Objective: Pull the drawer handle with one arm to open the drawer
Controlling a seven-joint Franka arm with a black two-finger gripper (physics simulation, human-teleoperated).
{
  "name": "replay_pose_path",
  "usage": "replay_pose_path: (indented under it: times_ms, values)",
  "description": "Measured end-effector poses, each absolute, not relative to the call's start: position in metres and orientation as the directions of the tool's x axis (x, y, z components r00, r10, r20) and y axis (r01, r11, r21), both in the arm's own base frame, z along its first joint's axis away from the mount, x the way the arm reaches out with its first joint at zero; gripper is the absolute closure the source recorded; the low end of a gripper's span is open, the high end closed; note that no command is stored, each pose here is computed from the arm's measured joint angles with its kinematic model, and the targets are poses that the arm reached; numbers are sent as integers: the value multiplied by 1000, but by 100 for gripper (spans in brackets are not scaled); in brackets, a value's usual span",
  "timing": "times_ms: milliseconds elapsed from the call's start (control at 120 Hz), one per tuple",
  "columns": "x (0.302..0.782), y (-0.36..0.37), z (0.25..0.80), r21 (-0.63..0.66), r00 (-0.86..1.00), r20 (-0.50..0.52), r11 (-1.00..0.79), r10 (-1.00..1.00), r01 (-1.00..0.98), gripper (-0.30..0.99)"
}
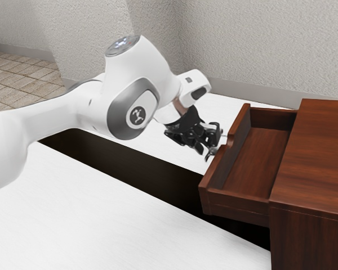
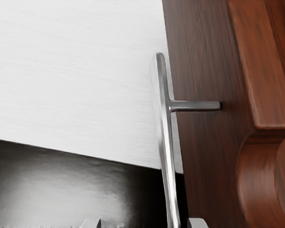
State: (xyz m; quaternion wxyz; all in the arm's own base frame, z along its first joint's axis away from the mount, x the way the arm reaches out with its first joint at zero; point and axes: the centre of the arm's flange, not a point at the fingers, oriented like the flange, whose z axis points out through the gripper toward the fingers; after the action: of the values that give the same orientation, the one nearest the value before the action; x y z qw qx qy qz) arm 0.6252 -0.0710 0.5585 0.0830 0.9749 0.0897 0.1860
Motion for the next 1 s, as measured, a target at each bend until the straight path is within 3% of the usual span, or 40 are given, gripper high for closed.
replay_pose_path:
  times_ms: [758, 1000]
  values:
    - [622, -45, 558, 190, 900, 342, -957, 272, 218, 44]
    - [620, -40, 559, 166, 894, 350, -957, 282, 237, 50]
